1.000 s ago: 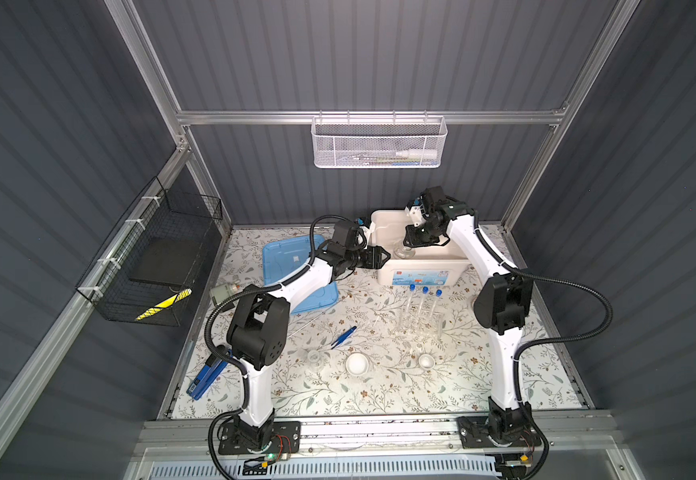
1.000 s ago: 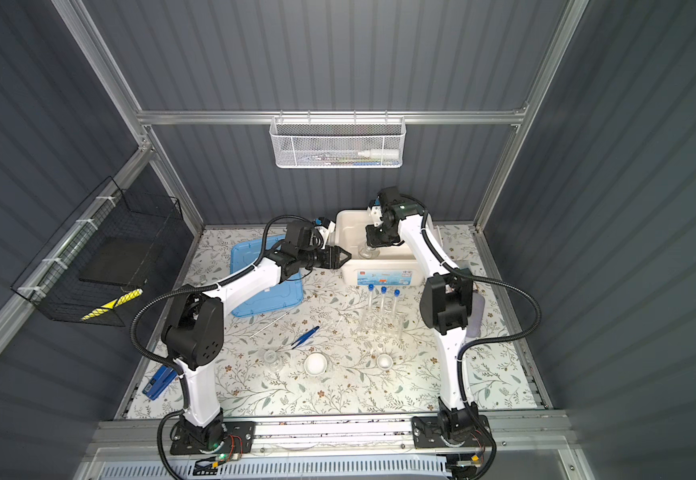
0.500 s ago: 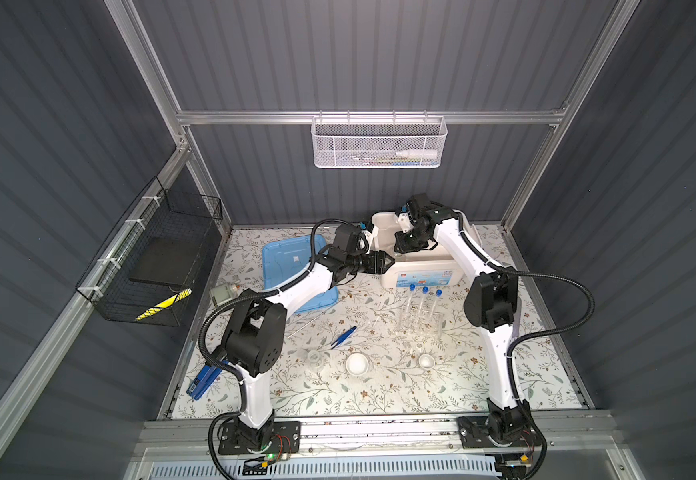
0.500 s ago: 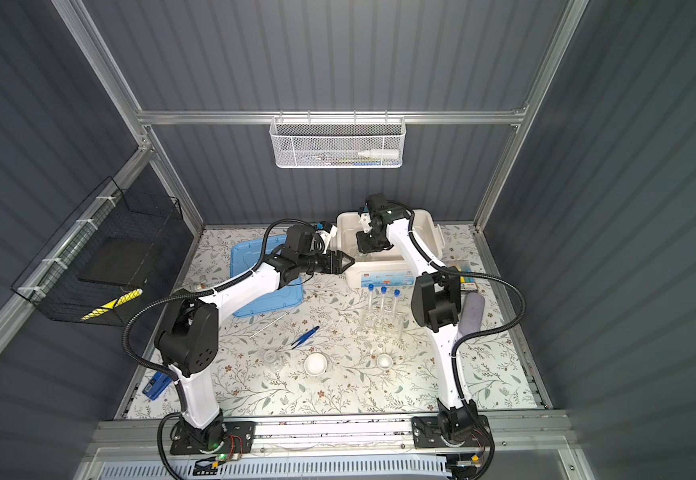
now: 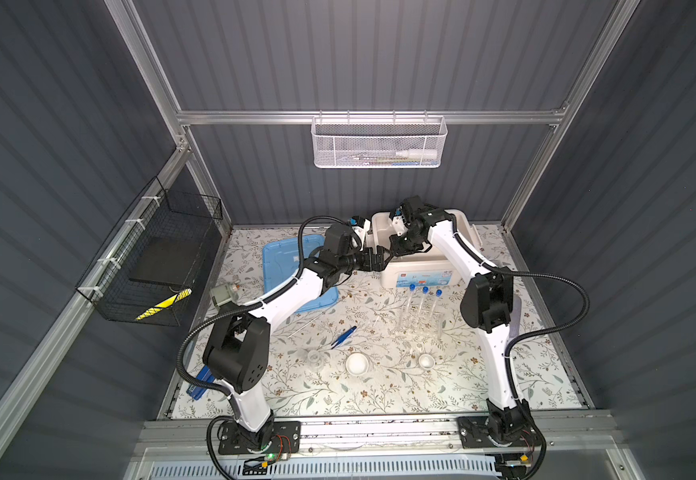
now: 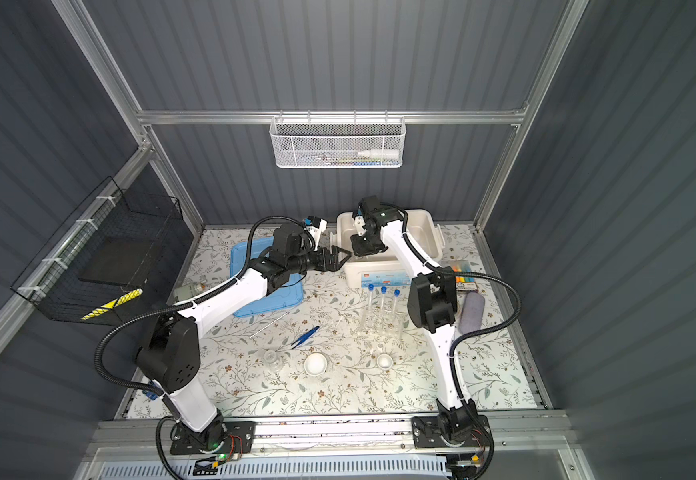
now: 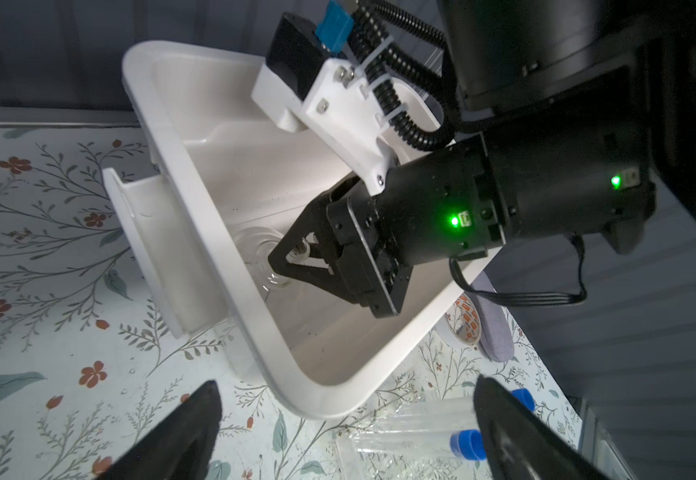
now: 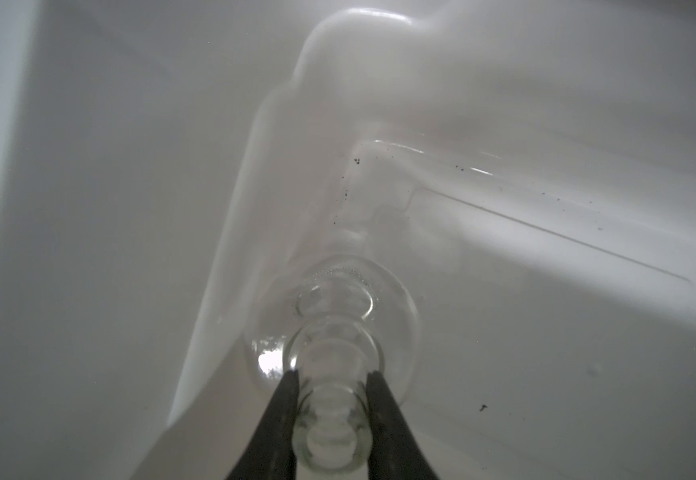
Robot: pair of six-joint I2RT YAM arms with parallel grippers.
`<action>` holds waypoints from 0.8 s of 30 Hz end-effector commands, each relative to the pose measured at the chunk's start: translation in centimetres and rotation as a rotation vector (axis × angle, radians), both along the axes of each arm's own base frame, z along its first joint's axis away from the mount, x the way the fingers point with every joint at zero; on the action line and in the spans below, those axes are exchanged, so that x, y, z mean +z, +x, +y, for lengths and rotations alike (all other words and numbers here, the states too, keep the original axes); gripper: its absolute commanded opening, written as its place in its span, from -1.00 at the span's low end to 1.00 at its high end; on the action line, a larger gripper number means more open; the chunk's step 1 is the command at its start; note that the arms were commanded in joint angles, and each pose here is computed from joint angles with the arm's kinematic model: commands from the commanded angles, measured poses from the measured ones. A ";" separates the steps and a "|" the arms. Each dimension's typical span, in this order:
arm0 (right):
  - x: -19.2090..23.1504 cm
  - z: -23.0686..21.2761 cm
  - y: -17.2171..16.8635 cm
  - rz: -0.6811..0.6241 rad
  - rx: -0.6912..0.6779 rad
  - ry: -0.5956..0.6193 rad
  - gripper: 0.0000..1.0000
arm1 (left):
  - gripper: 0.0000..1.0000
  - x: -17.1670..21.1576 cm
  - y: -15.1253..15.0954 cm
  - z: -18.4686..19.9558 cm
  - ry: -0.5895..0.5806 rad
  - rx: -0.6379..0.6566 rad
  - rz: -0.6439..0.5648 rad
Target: Organize the chemistry lab equipment
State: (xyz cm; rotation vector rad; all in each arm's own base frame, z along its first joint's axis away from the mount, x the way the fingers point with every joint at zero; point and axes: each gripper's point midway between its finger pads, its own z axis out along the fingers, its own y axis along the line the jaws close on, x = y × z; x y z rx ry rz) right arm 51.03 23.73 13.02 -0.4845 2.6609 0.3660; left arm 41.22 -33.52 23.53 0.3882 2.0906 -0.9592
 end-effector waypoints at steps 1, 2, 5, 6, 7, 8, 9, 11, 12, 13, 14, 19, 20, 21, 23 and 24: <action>-1.4 -0.4 0.4 0.028 -0.049 -0.020 -0.73 | 0.99 0.7 0.2 1.1 0.003 0.043 -0.026; -1.6 -0.4 0.4 0.033 -0.059 -0.026 -0.72 | 0.99 0.7 0.2 1.2 0.004 0.047 -0.026; -2.3 -0.6 0.3 0.047 -0.090 -0.043 -0.71 | 0.99 0.5 0.1 1.9 0.015 0.069 -0.028; -2.6 -0.7 0.3 0.055 -0.101 -0.049 -0.71 | 0.99 0.6 0.0 2.1 0.018 0.077 -0.031; -2.8 -0.7 0.2 0.063 -0.106 -0.052 -0.71 | 0.99 0.5 0.0 2.4 0.024 0.087 -0.033; -3.0 -0.6 0.2 0.070 -0.109 -0.056 -0.71 | 0.99 0.4 -0.1 2.7 0.030 0.096 -0.033; -3.1 -0.5 0.1 0.075 -0.110 -0.055 -0.71 | 0.99 0.3 -0.1 3.0 0.037 0.107 -0.035; -3.4 -0.2 -0.2 0.083 -0.101 -0.054 -0.71 | 0.99 0.2 -0.3 3.5 0.049 0.124 -0.043; -3.5 0.0 -0.2 0.085 -0.099 -0.055 -0.71 | 0.99 0.1 -0.4 3.7 0.053 0.130 -0.045; -3.6 0.1 -0.2 0.085 -0.097 -0.056 -0.71 | 0.99 0.2 -0.4 4.0 0.060 0.139 -0.050; -3.7 0.3 -0.3 0.087 -0.096 -0.054 -0.71 | 0.99 0.1 -0.5 4.1 0.069 0.141 -0.050; -4.1 0.6 -0.8 0.114 -0.082 -0.067 -0.71 | 1.00 -0.5 -0.7 5.2 0.104 0.162 -0.039; -4.2 0.5 -0.9 0.116 -0.080 -0.073 -0.69 | 1.00 -0.5 -0.8 5.3 0.108 0.169 -0.040; -4.2 0.5 -1.0 0.120 -0.081 -0.075 -0.69 | 0.99 -0.5 -0.8 5.6 0.111 0.176 -0.042; -4.2 0.4 -1.1 0.125 -0.085 -0.079 -0.68 | 0.99 -0.6 -0.9 6.0 0.115 0.189 -0.043; -4.2 0.4 -1.2 0.126 -0.087 -0.080 -0.68 | 0.99 -0.6 -0.9 6.1 0.118 0.193 -0.043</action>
